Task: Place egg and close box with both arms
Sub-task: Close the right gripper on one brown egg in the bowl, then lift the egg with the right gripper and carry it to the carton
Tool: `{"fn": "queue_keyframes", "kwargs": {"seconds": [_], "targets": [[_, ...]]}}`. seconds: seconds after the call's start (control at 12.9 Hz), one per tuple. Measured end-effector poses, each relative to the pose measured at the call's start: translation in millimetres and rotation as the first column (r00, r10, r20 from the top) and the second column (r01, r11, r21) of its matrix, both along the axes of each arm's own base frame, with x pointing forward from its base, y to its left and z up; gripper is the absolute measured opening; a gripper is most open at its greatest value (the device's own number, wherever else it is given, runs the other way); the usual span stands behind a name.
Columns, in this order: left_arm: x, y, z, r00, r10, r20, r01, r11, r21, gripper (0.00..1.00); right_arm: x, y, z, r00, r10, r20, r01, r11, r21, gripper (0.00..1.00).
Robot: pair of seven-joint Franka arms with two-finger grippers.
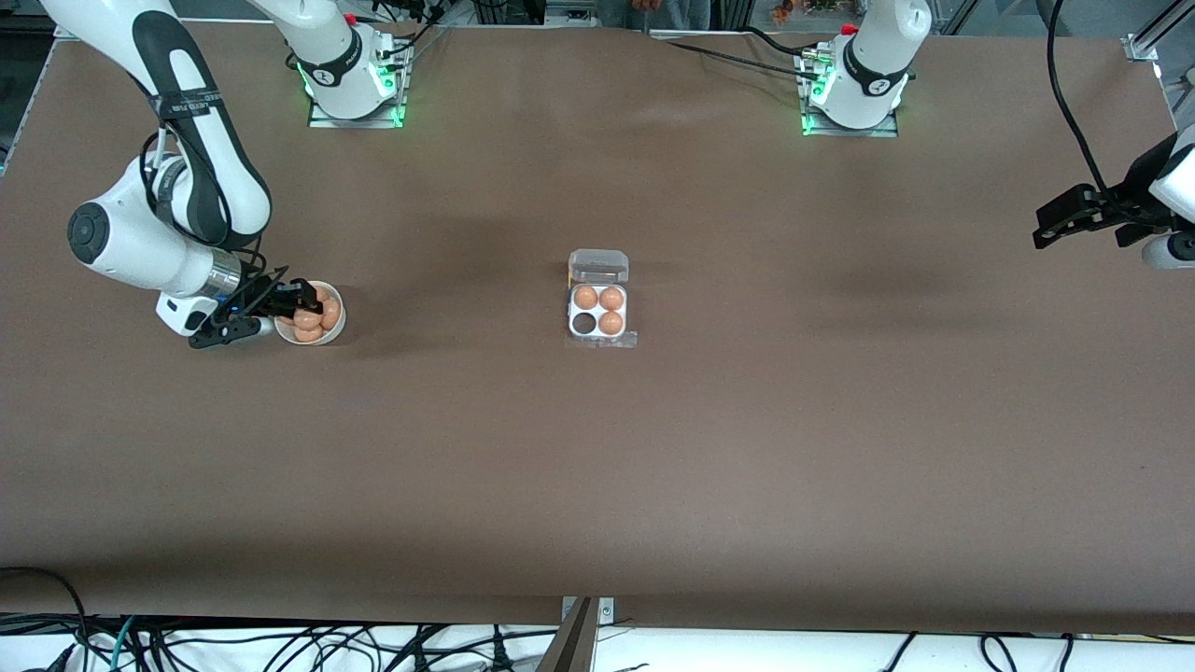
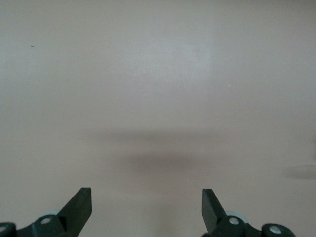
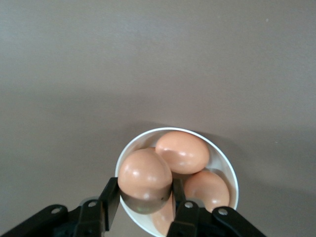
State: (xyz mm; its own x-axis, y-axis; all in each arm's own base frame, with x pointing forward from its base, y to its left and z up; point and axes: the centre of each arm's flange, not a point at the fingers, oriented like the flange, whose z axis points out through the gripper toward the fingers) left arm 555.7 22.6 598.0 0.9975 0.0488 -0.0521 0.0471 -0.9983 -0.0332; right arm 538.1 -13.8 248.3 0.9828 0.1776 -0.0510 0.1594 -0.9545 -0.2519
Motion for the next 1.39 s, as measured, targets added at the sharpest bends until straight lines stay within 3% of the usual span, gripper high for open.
{"fn": "queue_keyframes", "kwargs": {"seconds": [0.39, 0.7, 1.16, 1.39], "targets": [[0.2, -4.1, -0.1, 1.0, -0.007, 0.0, 0.007, 1.0, 0.0, 1.0, 27.2, 11.3, 35.9, 0.997, -0.008, -0.077, 0.012, 0.999, 0.047, 0.48], [2.3, -10.6, -4.2, 1.0, -0.019, -0.008, 0.019, 1.0, 0.0, 1.0, 48.9, 51.6, 49.4, 0.97, -0.096, -0.222, 0.107, 0.994, 0.037, 0.48], [3.3, -13.4, -5.9, 1.0, -0.024, -0.01, 0.024, 1.0, 0.001, 1.0, 72.7, 144.5, 50.6, 0.89, -0.22, -0.399, 0.283, 0.953, 0.105, 0.48], [3.3, -13.4, -5.8, 1.0, -0.024, -0.01, 0.024, 1.0, 0.001, 1.0, 74.5, 173.1, 37.9, 0.827, -0.278, -0.489, 0.395, 0.906, 0.153, 0.48]]}}
